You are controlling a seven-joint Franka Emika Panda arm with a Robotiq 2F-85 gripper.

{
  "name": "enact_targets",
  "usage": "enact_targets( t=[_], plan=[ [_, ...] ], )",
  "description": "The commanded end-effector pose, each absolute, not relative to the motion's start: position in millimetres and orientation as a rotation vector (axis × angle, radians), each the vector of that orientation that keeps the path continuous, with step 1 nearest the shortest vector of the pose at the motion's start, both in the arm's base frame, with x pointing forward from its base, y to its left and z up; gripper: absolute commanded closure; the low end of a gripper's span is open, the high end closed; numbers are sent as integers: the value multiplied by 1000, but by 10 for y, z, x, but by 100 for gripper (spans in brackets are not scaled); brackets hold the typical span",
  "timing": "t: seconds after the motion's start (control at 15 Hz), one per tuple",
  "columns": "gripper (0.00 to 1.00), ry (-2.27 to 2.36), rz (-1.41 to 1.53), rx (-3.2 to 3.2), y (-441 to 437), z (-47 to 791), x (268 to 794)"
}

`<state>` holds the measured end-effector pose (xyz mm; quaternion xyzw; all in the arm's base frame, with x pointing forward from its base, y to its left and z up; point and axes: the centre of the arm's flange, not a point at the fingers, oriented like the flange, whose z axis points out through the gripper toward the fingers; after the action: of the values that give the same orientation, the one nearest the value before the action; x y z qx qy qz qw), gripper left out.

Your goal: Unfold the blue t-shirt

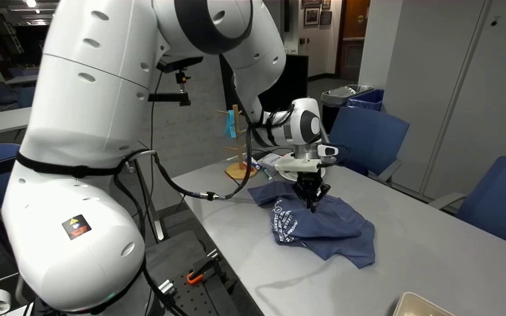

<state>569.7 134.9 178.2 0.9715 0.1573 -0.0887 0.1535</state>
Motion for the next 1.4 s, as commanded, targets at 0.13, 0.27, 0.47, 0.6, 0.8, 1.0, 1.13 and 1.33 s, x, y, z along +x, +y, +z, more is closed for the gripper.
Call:
enact_targets(
  t=[0.13, 0.27, 0.47, 0.6, 0.8, 1.0, 1.13, 1.33],
  plan=[
    [98, 583, -462, 2784, 1225, 2271, 4875],
    [98, 660, -537, 2813, 1375, 2296, 4708],
    [98, 736, -692, 2905, 1723, 2271, 4527],
    [98, 757, -827, 2953, 1972, 2205, 4419],
    [67, 732, -1058, 2974, 2199, 2093, 4246],
    [50, 691, -1134, 2979, 2238, 2044, 4214],
    [37, 679, -1132, 2983, 2233, 2047, 4245],
    [13, 707, -927, 3023, 2225, 2083, 4367]
  ],
)
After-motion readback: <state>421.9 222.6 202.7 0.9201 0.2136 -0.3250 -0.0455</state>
